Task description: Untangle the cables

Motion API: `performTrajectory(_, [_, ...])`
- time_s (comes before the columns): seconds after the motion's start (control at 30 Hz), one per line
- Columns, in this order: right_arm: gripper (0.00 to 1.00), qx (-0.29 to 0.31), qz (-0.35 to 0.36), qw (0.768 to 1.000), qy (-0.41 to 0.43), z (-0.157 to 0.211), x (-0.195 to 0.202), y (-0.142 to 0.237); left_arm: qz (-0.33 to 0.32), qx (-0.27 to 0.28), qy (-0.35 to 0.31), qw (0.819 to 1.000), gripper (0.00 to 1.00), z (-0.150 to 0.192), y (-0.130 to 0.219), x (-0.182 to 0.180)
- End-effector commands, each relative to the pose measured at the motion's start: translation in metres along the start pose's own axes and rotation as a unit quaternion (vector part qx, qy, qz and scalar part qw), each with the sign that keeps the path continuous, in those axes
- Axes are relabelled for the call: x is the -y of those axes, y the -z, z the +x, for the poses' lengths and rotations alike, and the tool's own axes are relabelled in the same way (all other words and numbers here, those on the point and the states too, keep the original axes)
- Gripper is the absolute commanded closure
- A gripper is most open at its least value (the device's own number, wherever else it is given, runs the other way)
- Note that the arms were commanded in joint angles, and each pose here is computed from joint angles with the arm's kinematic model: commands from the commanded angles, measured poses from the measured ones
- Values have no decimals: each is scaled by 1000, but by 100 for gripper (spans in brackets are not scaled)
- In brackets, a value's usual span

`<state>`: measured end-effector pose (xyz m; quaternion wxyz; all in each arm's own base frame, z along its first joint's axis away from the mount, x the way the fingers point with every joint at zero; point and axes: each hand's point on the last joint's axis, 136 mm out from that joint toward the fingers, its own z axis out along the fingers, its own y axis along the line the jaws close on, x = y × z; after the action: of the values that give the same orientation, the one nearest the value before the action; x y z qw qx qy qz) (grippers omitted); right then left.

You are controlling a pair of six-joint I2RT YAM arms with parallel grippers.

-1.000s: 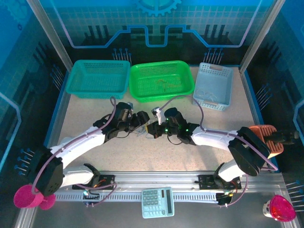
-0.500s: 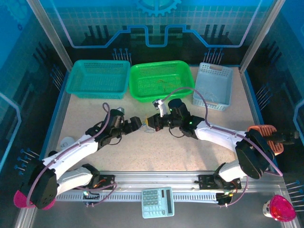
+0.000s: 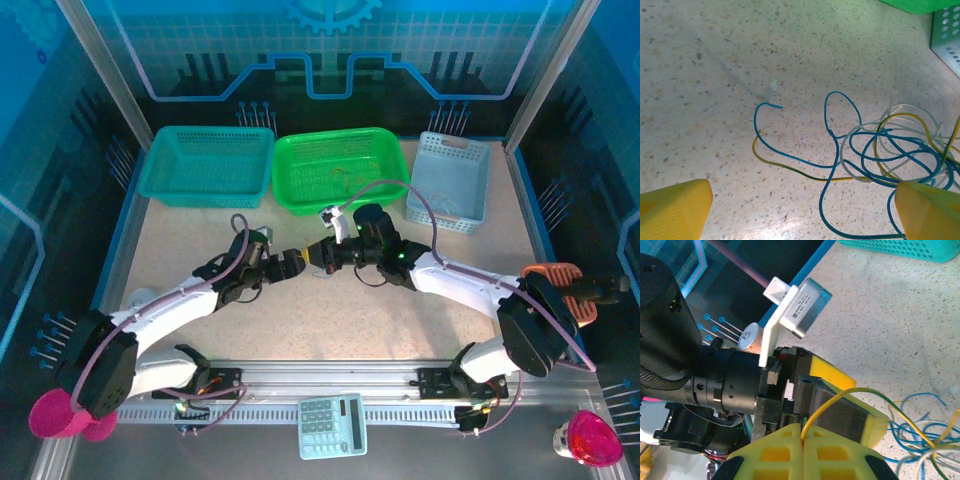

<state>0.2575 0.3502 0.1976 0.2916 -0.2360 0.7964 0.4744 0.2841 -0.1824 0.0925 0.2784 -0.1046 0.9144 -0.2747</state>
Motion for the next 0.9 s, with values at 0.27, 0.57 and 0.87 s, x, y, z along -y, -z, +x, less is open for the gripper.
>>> performTrajectory(0.27, [100, 18, -10, 1000, -3, -12, -4, 5, 19, 31, -40, 999, 5, -13, 8, 21])
performTrajectory(0.57, [100, 16, -26, 999, -19, -10, -2, 6, 40, 55, -72, 995, 5, -7, 32, 19])
performTrajectory(0.87, [100, 9, -55, 998, -28, -10, -8, -1, 23, 50, -110, 992, 5, -10, 23, 23])
